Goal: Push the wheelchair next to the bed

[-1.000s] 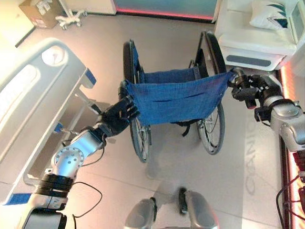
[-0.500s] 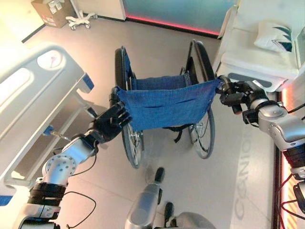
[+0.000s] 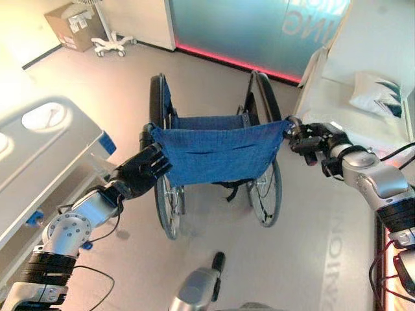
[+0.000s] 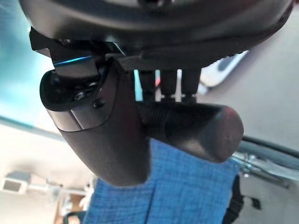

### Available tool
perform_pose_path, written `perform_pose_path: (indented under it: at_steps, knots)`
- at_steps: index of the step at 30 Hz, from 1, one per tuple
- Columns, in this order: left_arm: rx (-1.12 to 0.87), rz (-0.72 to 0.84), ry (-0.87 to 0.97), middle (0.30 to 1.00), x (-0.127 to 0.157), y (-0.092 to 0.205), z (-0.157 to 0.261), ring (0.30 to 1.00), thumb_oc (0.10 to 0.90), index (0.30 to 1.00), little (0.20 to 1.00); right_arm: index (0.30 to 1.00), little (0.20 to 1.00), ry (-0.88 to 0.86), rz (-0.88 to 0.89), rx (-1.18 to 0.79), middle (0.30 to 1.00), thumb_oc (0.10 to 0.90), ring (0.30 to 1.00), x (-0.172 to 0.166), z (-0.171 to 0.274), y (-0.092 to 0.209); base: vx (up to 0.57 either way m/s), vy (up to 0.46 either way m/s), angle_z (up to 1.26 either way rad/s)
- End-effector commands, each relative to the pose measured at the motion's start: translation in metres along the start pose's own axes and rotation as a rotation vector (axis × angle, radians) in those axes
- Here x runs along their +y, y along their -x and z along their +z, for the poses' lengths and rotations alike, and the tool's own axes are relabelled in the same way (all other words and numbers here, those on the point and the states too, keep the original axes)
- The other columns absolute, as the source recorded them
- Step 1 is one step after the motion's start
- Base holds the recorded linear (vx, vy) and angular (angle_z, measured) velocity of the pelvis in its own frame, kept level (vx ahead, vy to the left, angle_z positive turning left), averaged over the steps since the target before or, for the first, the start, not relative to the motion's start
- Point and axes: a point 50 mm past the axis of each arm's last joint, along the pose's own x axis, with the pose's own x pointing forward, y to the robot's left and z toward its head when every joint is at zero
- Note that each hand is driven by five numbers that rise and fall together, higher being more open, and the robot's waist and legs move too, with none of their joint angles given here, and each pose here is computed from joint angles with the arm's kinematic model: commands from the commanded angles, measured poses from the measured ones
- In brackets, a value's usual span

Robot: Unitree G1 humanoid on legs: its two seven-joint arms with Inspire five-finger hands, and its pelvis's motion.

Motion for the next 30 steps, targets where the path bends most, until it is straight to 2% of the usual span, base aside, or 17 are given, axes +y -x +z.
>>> perform_pose_path:
  at_steps: [1,7,12,23,30]
  knots:
    - [-0.596,-0.199,0.038,0.3,-0.045,0.037,0.139,0.3,0.4,0.3,0.3,0.3,0.3,0.04,0.151,-0.374,0.3,0.4,0.3,0.009,0.07,0.012,0.34,-0.021,0.52]
    - [-0.645,-0.219,-0.015,0.3,-0.067,0.039,0.135,0.3,0.4,0.3,0.3,0.3,0.3,0.05,0.125,-0.407,0.3,0.4,0.3,-0.006,0.089,0.02,0.26,-0.144,0.57]
    - [-0.644,-0.217,-0.026,0.3,-0.074,0.04,0.128,0.3,0.4,0.3,0.3,0.3,0.3,0.036,0.133,-0.412,0.3,0.4,0.3,-0.001,0.098,0.023,0.29,-0.326,0.6]
    - [-0.642,-0.197,0.005,0.3,-0.043,0.05,0.111,0.3,0.4,0.3,0.3,0.3,0.3,0.078,0.185,-0.416,0.3,0.4,0.3,0.016,0.108,0.025,0.2,-0.338,0.26]
    - [-0.669,-0.171,-0.037,0.3,-0.039,0.055,0.111,0.3,0.4,0.3,0.3,0.3,0.3,0.072,0.182,-0.432,0.3,0.4,0.3,0.022,0.107,0.025,0.22,-0.189,0.31]
